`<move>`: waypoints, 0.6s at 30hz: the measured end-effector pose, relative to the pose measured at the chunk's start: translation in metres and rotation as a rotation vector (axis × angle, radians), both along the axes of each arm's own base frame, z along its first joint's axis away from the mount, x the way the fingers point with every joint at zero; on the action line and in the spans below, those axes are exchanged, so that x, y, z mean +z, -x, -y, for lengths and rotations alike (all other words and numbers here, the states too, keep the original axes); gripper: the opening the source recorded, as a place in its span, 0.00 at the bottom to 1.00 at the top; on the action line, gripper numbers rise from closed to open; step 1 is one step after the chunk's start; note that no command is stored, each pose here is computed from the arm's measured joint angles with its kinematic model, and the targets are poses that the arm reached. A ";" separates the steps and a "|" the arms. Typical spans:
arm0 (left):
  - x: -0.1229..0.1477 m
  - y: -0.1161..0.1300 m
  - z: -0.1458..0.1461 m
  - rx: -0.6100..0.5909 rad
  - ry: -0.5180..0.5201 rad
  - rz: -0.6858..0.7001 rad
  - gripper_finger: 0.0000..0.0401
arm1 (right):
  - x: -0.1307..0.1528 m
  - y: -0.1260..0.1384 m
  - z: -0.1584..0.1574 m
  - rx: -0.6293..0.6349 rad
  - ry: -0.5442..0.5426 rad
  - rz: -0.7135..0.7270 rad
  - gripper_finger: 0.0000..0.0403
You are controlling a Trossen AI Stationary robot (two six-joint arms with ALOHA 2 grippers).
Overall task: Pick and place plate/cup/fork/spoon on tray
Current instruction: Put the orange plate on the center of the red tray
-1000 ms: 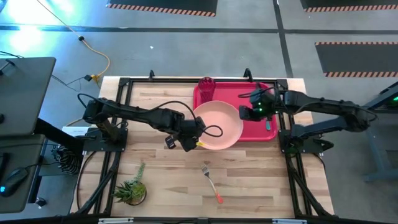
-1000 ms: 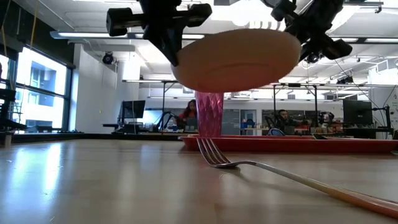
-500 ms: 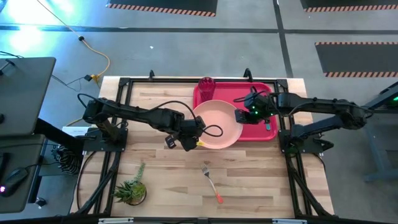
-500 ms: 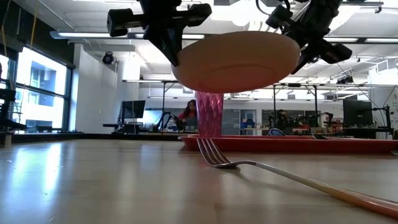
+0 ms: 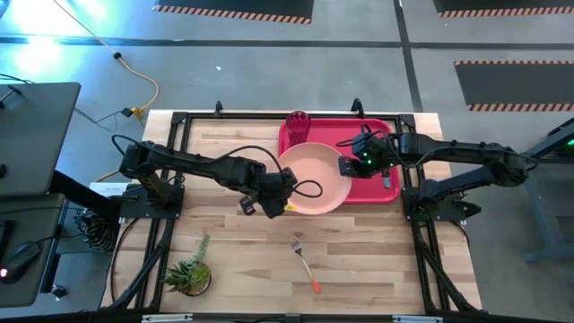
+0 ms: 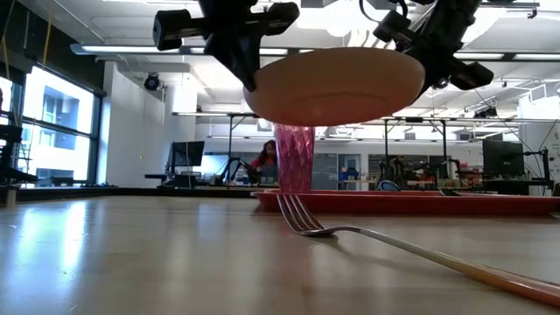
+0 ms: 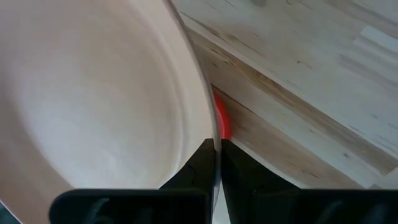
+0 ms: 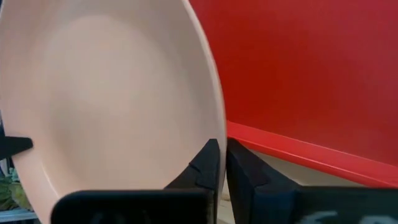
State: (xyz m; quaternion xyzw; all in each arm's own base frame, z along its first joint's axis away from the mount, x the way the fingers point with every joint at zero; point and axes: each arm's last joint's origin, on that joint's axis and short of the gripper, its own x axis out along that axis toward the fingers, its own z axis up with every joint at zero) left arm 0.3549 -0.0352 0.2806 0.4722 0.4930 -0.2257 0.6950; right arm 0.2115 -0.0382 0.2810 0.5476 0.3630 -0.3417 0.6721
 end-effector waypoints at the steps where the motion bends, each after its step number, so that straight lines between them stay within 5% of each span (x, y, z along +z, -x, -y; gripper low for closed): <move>1: 0.000 -0.001 0.000 0.009 0.002 0.007 0.02 | 0.000 0.000 0.000 -0.001 0.000 -0.003 0.01; 18: 0.001 0.000 0.004 0.134 0.034 0.039 0.30 | -0.003 0.007 0.001 0.007 0.016 -0.074 0.00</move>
